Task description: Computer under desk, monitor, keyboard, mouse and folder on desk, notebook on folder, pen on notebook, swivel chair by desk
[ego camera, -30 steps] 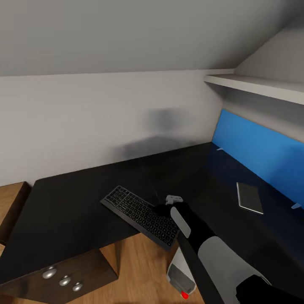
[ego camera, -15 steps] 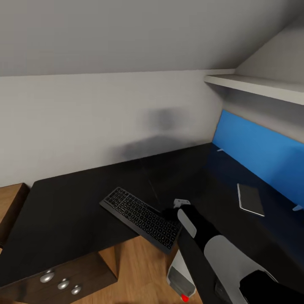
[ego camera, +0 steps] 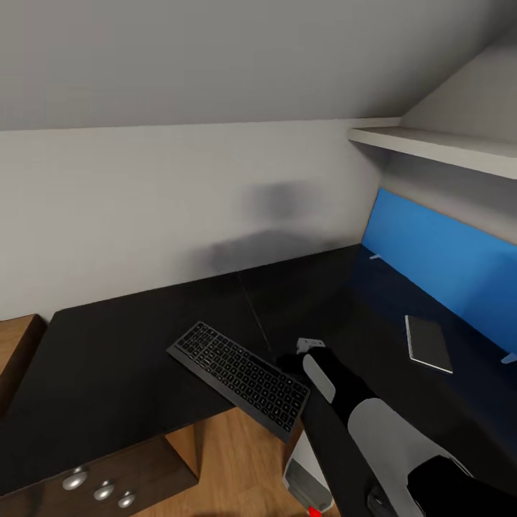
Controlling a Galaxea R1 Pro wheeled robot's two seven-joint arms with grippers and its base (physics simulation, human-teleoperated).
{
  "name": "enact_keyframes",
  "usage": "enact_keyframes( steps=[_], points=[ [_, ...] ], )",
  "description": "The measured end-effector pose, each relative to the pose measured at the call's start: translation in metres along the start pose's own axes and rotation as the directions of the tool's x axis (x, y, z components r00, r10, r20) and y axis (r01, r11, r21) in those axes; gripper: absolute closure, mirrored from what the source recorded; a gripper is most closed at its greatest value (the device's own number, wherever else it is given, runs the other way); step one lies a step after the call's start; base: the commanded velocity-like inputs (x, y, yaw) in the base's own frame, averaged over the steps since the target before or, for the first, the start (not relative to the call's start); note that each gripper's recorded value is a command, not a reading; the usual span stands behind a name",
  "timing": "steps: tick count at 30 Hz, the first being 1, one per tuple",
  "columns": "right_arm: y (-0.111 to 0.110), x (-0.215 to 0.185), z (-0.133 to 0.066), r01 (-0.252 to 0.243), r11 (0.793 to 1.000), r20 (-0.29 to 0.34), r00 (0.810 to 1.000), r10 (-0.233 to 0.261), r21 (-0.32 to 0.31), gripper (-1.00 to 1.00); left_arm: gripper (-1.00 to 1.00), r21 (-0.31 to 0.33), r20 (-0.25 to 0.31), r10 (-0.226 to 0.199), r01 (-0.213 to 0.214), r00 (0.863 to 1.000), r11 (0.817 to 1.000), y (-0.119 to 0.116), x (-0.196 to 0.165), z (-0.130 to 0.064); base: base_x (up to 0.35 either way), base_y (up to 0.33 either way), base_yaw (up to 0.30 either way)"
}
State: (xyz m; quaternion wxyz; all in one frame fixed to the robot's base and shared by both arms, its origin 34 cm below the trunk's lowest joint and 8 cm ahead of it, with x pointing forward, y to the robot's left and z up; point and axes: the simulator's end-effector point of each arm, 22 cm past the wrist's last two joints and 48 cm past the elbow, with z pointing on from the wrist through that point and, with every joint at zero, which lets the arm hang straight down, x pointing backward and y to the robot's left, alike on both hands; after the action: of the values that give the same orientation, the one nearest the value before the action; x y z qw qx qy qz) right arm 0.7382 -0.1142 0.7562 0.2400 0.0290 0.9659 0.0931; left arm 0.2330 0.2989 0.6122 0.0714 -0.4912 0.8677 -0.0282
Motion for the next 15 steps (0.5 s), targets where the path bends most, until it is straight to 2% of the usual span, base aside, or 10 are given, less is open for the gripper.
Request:
enact_keyframes(
  steps=[8, 15],
  points=[
    [-0.014, 0.016, 0.008, -0.007, 0.999, -0.059, 0.998, 0.009, 0.033, -1.00, -1.00, 0.000, 0.001, -0.001, 0.001, 1.000, 1.000, 0.000, 0.000, 0.000, 0.002, 0.000, 0.000],
    [-0.013, 0.017, 0.009, 0.012, 0.999, -0.066, 0.998, -0.010, 0.032, -1.00, -1.00, -0.001, 0.001, 0.000, 0.000, 1.000, 1.000, 0.000, 0.000, 0.000, 0.000, 0.000, 0.000]
  ],
)
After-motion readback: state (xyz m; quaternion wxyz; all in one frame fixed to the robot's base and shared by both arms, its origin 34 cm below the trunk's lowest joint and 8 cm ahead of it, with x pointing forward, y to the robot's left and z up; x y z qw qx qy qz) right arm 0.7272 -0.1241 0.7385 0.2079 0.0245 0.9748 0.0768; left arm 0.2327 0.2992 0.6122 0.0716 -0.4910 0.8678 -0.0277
